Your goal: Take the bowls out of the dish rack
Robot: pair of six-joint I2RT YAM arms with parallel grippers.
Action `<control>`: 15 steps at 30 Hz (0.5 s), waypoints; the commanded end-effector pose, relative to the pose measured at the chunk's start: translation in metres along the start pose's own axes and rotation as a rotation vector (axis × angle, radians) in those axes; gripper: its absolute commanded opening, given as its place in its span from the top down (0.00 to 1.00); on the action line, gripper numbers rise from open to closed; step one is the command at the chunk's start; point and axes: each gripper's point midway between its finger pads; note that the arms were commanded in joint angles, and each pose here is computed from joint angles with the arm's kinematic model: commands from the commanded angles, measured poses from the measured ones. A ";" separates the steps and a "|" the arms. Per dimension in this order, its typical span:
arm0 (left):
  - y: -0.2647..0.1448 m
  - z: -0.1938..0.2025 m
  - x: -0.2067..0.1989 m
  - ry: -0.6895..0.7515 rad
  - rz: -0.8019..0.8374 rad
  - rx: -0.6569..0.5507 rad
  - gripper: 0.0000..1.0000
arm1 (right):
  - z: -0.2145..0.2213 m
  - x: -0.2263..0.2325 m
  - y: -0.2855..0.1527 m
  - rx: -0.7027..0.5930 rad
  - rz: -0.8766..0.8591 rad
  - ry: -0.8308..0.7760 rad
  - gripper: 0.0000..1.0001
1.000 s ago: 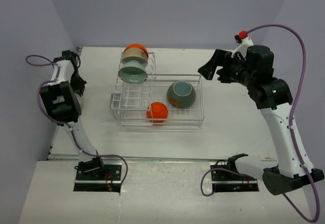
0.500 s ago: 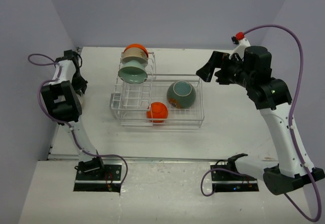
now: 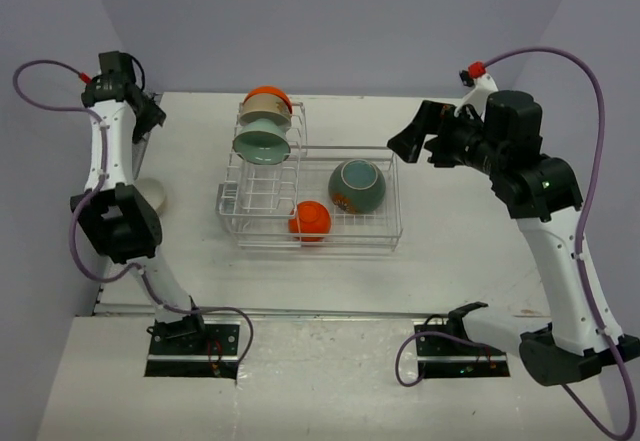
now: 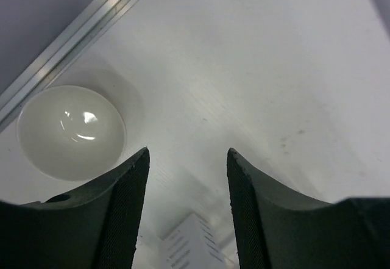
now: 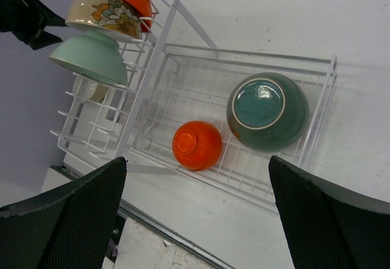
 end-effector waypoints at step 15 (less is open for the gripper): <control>-0.295 0.080 -0.020 -0.626 0.938 0.230 0.52 | -0.009 0.017 -0.036 -0.081 -0.038 0.013 0.01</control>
Point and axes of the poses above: each gripper's point midway between its finger pads, its own y axis out along the fingers, its own x axis along the line the jaws close on, z = x × y, and after that the axes turned 11 degrees about -y, right-handed
